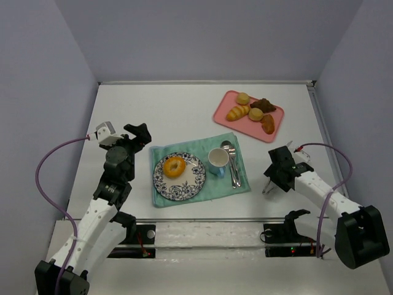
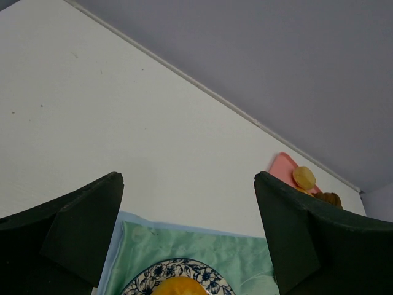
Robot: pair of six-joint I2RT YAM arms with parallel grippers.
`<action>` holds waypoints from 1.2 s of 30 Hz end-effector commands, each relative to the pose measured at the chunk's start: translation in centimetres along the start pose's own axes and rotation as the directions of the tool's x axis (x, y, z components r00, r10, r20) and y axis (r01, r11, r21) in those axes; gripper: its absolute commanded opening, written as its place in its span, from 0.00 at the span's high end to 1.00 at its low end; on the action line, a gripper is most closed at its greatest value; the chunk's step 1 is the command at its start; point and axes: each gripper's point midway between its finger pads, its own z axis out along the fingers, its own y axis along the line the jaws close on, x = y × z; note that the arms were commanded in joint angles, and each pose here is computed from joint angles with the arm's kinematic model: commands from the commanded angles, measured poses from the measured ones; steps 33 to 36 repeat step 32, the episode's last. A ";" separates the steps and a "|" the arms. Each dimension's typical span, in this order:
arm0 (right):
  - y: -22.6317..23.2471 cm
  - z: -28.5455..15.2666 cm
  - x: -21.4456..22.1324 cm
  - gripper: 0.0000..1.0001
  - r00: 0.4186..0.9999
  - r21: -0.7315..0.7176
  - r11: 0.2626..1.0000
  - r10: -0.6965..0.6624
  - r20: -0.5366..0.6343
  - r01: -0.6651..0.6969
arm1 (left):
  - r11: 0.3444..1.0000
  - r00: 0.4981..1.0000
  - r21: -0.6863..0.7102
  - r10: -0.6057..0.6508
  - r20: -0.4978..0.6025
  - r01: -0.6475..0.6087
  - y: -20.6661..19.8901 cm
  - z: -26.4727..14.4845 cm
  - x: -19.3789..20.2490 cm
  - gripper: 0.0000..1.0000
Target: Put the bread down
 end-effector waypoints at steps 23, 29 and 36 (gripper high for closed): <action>0.2 -12.6 -14.6 0.00 0.878 -0.137 0.985 0.160 0.451 -0.109 | 0.999 0.997 -0.013 -0.033 0.071 0.034 0.0 -0.3 -1.9 0.01; -0.4 -14.1 -16.4 0.00 0.821 -0.172 0.974 0.215 0.529 -0.145 | 0.999 0.997 0.023 -0.032 0.064 0.030 -0.6 -0.4 -1.8 0.01; -0.4 -14.3 -16.4 0.00 0.815 -0.188 0.972 0.219 0.536 -0.137 | 0.999 0.997 0.005 -0.034 0.069 0.034 -0.3 -0.4 -1.9 0.01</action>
